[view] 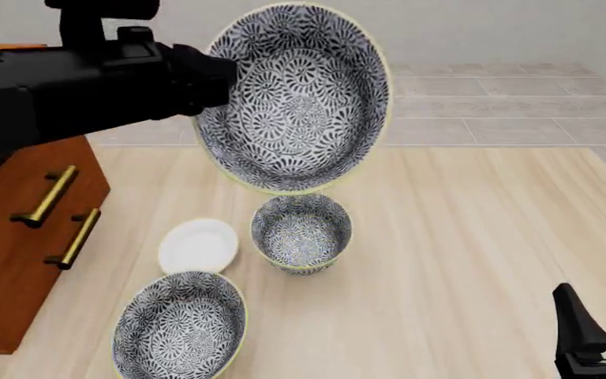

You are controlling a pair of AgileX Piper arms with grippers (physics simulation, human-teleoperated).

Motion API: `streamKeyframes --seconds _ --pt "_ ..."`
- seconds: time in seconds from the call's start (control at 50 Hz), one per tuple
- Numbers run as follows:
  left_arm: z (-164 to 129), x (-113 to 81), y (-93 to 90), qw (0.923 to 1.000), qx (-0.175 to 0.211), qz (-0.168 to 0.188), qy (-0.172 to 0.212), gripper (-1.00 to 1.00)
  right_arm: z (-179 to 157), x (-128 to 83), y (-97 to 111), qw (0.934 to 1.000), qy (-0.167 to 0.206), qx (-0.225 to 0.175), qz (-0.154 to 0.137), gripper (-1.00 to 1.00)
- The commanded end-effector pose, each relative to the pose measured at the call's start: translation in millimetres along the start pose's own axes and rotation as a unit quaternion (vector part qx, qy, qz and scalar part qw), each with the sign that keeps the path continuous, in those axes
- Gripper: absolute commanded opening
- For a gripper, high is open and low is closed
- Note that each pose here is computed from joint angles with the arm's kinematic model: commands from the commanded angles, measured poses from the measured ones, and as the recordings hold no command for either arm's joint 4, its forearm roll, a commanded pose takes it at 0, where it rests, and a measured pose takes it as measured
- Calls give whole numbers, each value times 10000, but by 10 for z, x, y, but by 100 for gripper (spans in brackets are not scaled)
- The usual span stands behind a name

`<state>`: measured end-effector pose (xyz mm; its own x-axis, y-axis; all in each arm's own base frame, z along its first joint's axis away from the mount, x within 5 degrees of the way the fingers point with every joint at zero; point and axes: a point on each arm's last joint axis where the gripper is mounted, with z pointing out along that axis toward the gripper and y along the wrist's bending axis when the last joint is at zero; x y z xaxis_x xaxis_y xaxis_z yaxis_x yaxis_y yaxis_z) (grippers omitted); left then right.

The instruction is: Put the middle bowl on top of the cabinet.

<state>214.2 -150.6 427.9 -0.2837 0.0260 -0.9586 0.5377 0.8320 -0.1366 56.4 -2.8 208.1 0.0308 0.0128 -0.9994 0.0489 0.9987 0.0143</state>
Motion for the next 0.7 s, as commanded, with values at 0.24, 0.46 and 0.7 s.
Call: streamKeyframes --seconds 0.24,0.46,0.7 --pt "-123 -220 234 9976 -437 -426 -318 -100 0 -2 0 10000 -11 -1 -4 100" --pt "-242 -387 373 9939 -727 -638 -531 -100 0 -7 -1 10000 -34 5 -7 100" --pt "-386 -523 504 9882 -1020 -869 -738 -100 0 -12 0 10000 -71 1 -12 100"
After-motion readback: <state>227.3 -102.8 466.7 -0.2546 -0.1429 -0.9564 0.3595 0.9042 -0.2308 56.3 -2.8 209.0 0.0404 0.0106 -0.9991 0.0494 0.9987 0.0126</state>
